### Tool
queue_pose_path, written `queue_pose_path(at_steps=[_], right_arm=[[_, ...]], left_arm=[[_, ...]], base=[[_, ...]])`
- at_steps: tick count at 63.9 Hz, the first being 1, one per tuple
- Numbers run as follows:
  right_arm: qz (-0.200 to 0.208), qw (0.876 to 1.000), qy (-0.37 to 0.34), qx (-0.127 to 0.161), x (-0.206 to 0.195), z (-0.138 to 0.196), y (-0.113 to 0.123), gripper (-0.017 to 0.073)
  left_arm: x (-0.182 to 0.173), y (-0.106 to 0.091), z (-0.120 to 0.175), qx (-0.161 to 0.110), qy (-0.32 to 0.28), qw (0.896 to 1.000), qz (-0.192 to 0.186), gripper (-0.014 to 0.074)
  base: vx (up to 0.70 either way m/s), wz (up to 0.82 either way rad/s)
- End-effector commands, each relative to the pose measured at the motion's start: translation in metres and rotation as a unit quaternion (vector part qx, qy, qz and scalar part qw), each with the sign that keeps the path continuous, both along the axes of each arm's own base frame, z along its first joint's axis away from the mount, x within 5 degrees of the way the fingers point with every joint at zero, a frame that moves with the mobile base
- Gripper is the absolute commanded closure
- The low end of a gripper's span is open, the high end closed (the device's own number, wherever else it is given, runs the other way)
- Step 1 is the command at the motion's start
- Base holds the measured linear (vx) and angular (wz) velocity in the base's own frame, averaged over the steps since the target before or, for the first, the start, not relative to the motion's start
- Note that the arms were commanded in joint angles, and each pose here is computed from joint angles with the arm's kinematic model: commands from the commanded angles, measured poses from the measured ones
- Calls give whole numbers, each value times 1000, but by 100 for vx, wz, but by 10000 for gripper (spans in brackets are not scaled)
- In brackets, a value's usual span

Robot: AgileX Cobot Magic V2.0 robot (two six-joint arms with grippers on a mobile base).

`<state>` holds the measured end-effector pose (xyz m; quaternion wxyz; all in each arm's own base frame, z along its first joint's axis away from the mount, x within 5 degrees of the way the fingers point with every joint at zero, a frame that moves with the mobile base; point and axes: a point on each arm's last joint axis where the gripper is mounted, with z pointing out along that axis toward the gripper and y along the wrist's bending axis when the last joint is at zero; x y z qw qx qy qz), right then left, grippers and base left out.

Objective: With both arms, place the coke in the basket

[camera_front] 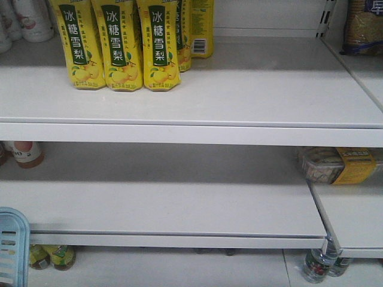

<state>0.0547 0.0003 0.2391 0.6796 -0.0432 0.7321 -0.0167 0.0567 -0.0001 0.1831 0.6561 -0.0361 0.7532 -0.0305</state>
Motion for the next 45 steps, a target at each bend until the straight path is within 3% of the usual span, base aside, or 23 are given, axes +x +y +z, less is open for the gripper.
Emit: queue_pose_path(at_steps=[1,17,45], right_arm=[[3,999,-46,-4,0,15,1,569],[3,999,-46,-4,0,15,1,569],[3,999,-46,-4,0,15,1,569]], left_arm=[[-2,0,27,18,-115,993,2,600],[-2,0,27,13,-114,993,2,600],[-2,0,27,27,-113,993,2,600]], base=[[0,0],[0,0],[0,0]])
